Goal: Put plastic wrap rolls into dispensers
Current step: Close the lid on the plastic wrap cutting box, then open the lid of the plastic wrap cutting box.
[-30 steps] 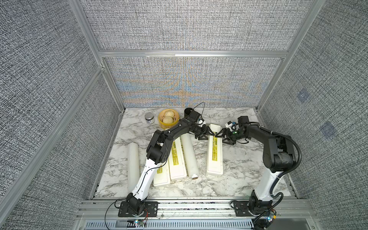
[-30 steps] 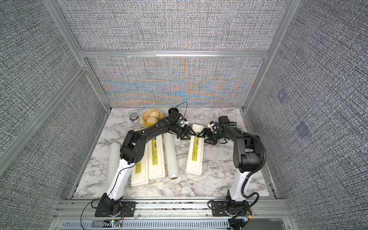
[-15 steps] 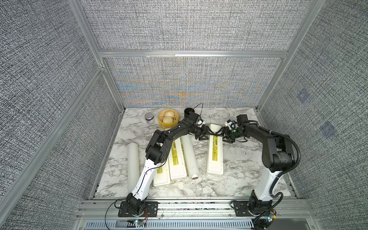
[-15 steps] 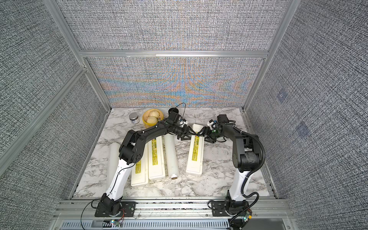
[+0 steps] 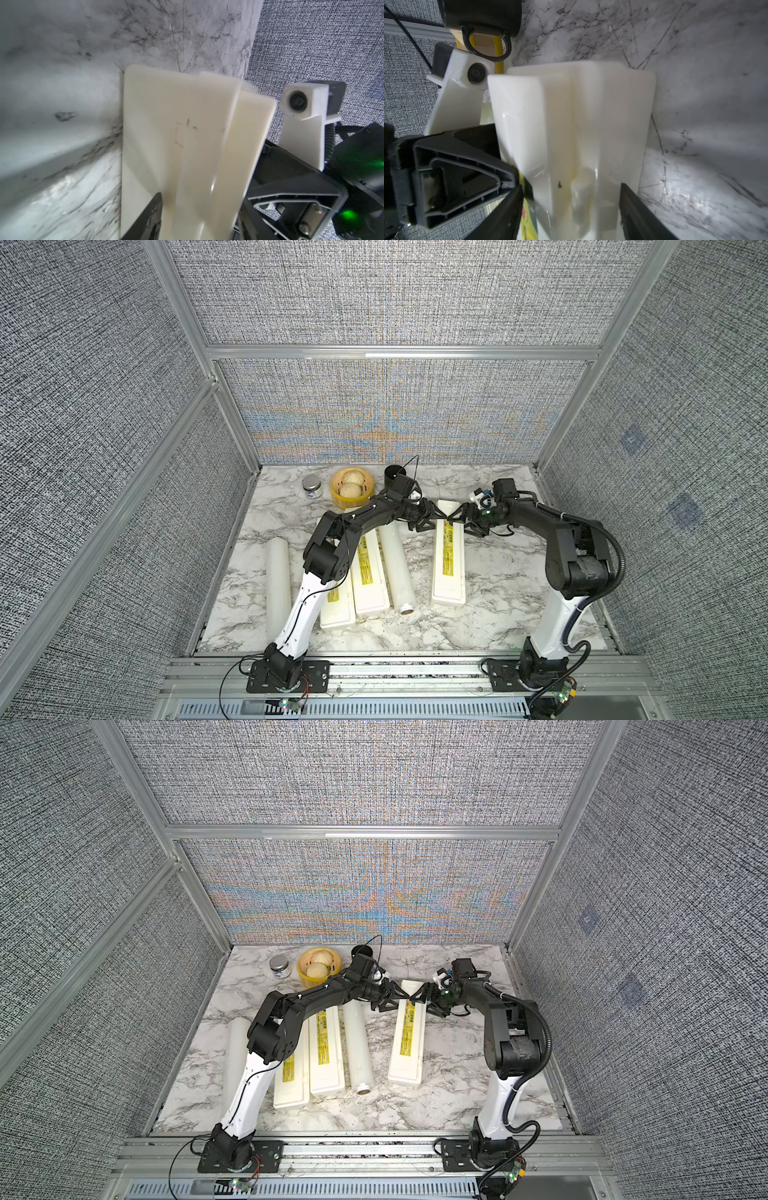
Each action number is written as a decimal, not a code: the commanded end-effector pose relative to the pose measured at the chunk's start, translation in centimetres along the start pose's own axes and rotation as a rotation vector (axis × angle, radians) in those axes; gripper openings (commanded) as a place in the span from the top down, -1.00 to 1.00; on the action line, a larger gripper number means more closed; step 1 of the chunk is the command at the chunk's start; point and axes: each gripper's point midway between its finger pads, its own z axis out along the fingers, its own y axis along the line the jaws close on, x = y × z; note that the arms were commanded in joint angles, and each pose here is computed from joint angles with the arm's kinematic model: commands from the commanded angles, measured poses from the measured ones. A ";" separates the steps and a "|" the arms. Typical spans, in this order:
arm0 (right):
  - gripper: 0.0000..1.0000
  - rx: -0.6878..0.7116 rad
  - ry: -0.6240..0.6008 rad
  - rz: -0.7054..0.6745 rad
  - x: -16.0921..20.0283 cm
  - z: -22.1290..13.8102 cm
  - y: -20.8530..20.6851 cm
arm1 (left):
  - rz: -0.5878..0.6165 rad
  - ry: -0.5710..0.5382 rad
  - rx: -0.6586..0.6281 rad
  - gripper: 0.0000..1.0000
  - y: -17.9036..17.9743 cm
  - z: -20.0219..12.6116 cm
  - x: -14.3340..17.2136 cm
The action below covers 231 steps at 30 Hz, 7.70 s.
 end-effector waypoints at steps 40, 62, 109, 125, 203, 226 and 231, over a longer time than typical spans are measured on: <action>-0.84 0.470 0.036 -0.151 5.7 -3.9 0.9 | 0.113 0.016 0.017 -0.32 -1.9 -2.7 1.7; -0.48 -0.042 0.049 0.031 2.1 0.7 -2.1 | -0.038 0.058 -0.101 -0.11 5.0 0.9 1.3; -0.83 0.286 -0.080 -0.112 -0.2 -5.8 -0.4 | 0.043 -0.055 0.036 -0.17 -2.6 -2.4 -1.2; -0.90 0.604 -0.017 -0.136 6.4 -4.6 1.2 | 0.094 -0.095 -0.025 -0.19 -1.1 -6.1 0.3; -0.78 0.687 0.138 -0.169 10.8 -1.7 1.2 | 0.037 -0.042 -0.024 -0.15 1.5 -4.6 1.9; -0.61 0.541 0.106 -0.143 10.7 -2.0 3.4 | 0.072 0.059 0.009 -0.13 0.8 -2.9 3.7; -0.63 0.539 0.109 -0.147 10.7 -1.9 3.4 | 0.089 0.089 0.034 -0.13 0.2 -2.6 4.1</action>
